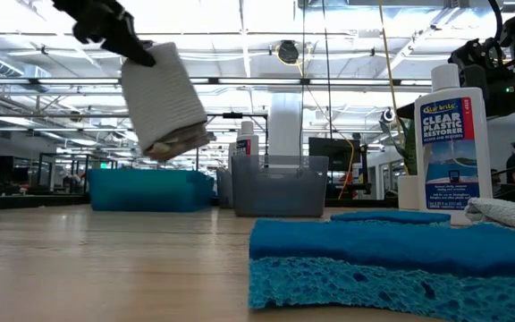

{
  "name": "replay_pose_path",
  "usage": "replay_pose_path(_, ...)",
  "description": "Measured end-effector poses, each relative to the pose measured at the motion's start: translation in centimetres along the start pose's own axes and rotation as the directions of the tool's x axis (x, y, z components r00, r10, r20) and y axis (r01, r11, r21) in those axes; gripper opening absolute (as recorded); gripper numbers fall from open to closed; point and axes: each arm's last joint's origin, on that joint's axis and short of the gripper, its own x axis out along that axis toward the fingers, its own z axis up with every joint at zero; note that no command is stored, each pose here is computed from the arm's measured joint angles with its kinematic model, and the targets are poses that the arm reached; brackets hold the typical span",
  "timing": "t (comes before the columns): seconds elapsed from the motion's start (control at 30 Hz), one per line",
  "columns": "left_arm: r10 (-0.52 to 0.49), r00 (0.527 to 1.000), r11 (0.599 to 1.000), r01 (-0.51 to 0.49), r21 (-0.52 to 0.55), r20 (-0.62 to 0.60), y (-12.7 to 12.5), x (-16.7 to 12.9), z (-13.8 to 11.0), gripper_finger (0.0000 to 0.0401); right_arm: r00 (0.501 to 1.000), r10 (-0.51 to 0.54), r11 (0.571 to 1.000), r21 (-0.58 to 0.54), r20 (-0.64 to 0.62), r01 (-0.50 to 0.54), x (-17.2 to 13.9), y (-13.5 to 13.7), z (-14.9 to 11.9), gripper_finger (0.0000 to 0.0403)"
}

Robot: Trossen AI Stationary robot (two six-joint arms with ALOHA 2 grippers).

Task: Pick & Place Kitchen Items
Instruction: Put the left gray microfiber towel into the blue bin

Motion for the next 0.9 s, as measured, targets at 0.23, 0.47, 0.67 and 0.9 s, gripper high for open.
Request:
replay_pose_path(0.23,0.225,0.973,0.937,-0.202,0.284,-0.049,1.9,0.9,0.0,0.0021,1.0,0.0,1.0,0.0,0.0,0.0,0.0,0.0,0.0,0.002)
replay_pose_path(0.47,0.365,0.915,0.885,-0.284,0.37,-0.17,4.7,3.0,-1.2,0.0013,1.0,0.0,1.0,0.0,0.0,0.0,0.0,0.0,0.0,0.002)
replay_pose_path(0.67,0.454,0.842,0.841,-0.297,0.452,-0.291,7.4,6.1,-2.9,0.0018,1.0,0.0,1.0,0.0,0.0,0.0,0.0,0.0,0.0,0.002)
replay_pose_path(0.9,0.52,0.809,0.789,-0.331,0.518,-0.274,10.2,9.8,-4.2,0.0013,1.0,0.0,1.0,0.0,0.0,0.0,0.0,0.0,0.0,0.002)
